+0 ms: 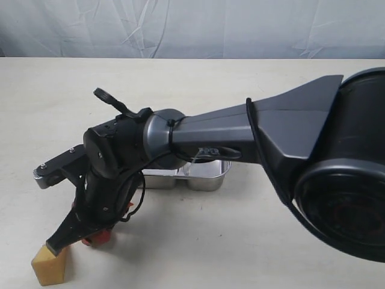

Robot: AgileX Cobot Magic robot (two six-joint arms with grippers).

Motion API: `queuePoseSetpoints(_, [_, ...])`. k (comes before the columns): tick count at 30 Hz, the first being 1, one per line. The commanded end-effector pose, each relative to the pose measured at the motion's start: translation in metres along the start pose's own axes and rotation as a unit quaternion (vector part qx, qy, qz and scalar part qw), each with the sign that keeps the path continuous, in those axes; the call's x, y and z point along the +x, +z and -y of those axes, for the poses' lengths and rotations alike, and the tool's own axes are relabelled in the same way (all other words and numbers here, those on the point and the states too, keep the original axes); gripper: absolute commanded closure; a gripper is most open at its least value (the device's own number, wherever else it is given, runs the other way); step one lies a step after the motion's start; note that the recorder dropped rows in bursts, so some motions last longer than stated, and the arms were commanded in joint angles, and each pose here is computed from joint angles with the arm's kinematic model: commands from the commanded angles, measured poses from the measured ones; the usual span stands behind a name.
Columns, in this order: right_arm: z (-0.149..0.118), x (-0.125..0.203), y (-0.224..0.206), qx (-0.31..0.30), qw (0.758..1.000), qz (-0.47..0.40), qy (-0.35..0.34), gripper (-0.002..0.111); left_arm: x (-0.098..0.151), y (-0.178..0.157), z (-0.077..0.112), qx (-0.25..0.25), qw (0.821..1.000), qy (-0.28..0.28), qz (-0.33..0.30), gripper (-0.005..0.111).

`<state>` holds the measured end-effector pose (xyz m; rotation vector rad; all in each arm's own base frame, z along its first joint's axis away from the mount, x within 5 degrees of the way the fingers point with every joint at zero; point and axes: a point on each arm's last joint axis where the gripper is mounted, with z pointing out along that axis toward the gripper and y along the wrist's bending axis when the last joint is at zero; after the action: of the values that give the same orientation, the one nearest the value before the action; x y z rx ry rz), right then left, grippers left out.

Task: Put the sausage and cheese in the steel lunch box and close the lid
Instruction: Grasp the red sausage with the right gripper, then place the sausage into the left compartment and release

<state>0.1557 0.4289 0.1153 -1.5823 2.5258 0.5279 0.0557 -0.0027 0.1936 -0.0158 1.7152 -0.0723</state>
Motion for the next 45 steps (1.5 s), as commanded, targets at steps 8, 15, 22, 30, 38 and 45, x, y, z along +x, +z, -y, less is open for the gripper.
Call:
queuePoseSetpoints(8, [-0.012,-0.017,-0.080,0.022,0.995,0.087,-0.043,0.109,0.001,0.000,0.001,0.004,1.000,-0.005,0.003,0.107])
queuePoseSetpoints(15, [0.008,-0.020,-0.105,0.158,0.980,0.114,-0.047,0.109,0.001,0.000,0.001,0.004,1.000,-0.005,0.003,0.107])
queuePoseSetpoints(22, [0.058,-0.021,-0.113,0.226,0.967,0.117,0.017,0.109,0.001,0.000,0.001,0.004,1.000,-0.005,0.003,0.107])
queuePoseSetpoints(30, [0.094,-0.011,-0.104,0.236,0.968,0.070,0.055,0.109,0.001,0.000,0.001,0.004,1.000,-0.005,0.003,0.107])
queuePoseSetpoints(38, [0.092,-0.009,-0.091,0.212,0.975,0.052,0.043,0.076,0.001,0.000,0.001,0.004,1.000,-0.005,0.003,0.107])
queuePoseSetpoints(45, [0.093,-0.009,-0.092,0.215,0.975,0.051,0.040,0.063,0.001,0.000,0.001,0.004,1.000,-0.005,0.003,0.107])
